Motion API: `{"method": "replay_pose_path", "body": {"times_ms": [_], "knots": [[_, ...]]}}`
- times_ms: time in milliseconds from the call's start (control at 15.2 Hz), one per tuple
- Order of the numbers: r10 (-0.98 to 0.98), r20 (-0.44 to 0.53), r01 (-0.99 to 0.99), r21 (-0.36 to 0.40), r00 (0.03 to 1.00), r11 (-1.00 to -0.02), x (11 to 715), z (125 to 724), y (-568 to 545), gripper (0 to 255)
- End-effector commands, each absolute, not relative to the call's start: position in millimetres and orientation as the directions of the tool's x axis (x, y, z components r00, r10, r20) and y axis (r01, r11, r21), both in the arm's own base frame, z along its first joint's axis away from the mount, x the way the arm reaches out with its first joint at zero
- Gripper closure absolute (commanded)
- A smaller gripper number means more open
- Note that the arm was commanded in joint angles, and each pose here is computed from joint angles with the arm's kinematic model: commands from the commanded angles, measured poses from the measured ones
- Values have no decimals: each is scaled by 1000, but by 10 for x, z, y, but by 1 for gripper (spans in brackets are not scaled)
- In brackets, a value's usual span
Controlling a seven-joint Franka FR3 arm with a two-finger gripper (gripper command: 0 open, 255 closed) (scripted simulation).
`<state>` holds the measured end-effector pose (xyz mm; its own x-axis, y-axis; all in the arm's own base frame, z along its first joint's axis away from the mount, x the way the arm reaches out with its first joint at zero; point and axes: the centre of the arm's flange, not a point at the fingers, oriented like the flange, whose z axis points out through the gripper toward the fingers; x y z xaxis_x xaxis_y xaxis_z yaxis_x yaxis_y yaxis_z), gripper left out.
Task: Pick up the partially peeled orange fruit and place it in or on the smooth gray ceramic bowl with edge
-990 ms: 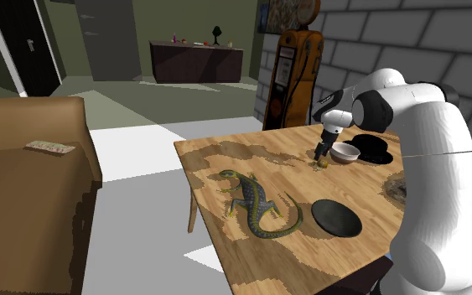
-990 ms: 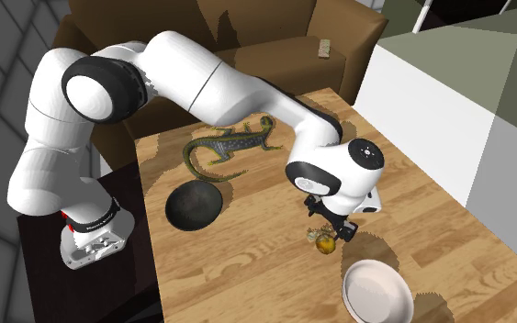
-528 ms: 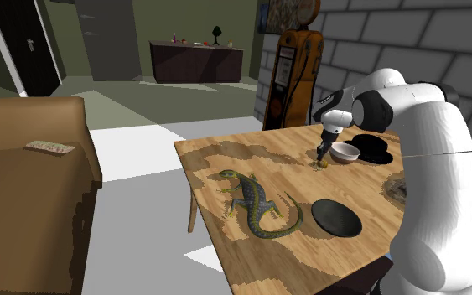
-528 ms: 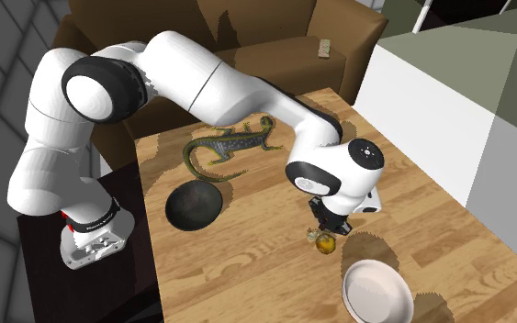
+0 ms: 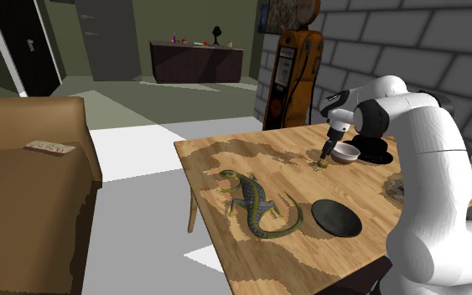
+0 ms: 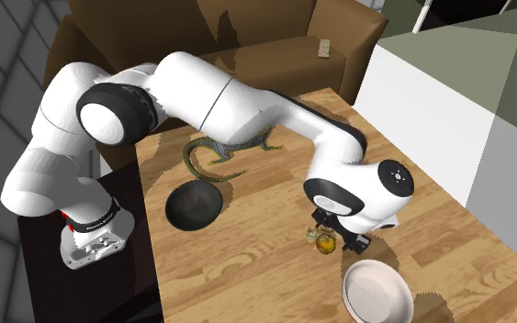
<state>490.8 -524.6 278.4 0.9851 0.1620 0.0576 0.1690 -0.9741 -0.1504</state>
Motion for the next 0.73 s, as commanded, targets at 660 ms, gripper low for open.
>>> {"method": "replay_pose_path", "body": {"times_ms": [660], "knots": [[191, 64, 200, -174, 979, -964, 4907, 2417, -5289, 0]]}}
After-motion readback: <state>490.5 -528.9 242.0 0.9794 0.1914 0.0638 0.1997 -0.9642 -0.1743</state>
